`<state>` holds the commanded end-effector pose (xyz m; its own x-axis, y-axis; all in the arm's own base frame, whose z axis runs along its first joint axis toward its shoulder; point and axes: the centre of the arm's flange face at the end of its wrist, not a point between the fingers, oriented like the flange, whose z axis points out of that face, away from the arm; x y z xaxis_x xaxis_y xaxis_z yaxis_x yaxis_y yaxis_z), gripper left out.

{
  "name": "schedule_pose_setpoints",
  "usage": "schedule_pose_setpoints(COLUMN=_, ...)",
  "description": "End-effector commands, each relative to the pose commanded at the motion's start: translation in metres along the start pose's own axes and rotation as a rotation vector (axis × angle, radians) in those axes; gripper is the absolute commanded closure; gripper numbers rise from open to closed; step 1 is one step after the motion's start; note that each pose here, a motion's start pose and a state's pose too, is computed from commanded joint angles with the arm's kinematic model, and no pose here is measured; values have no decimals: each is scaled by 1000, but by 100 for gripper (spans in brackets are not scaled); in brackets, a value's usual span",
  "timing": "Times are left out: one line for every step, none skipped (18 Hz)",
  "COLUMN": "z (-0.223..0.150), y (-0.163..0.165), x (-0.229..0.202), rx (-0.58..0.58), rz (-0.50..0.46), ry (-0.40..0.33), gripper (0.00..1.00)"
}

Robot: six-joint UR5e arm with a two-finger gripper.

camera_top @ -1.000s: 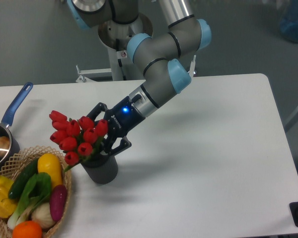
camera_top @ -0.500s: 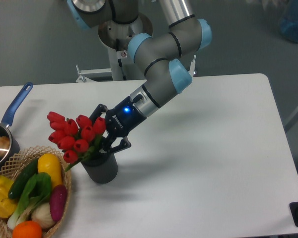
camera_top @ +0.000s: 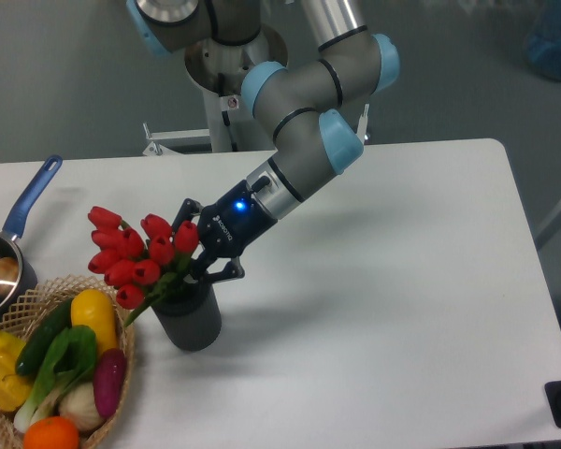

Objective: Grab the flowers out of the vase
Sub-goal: 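Close the gripper on the bundled tulip stems, then lift the tulip bouquet straight up out of the grey vase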

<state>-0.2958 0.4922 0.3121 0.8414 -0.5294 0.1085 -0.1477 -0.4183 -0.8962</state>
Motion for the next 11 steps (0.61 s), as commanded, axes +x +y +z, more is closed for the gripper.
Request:
schedule_pose_setpoints(z=-3, y=-2, x=0, rx=11, rz=-1, ry=-4, gripper=62)
schedule_pose_setpoints(z=-4, y=-5, x=1, rx=30, rz=2, ry=-2, gripper=62)
schedule_pose_setpoints(z=-6, y=-9, x=2, rx=41, rz=7, ry=-5, gripper=62)
schedule_pose_setpoints(z=-8, y=-12, x=3, rx=43, rz=9, ry=-8, gripper=62)
schedule_pose_setpoints(z=-15, y=-14, x=3, rx=46, rz=9, ry=-19, gripper=62)
schedule_pose_setpoints(z=-19, y=-19, x=4, rx=59, rz=16, ry=-26, gripper=62)
schedule_pose_setpoints(z=-21, y=-23, x=5, rx=74, rz=17, ry=-26, gripper=62)
schedule_pose_setpoints(z=-25, y=-26, x=6, rx=83, rz=20, ry=-31, gripper=62)
schedule_pose_setpoints(z=-30, y=-30, x=7, rx=88, rz=25, ry=-39, gripper=62)
schedule_pose_setpoints(z=-35, y=-33, x=8, rx=89, rz=24, ry=-47, gripper=62)
schedule_pose_setpoints(z=-37, y=-36, x=10, rx=90, rz=20, ry=-49, gripper=62)
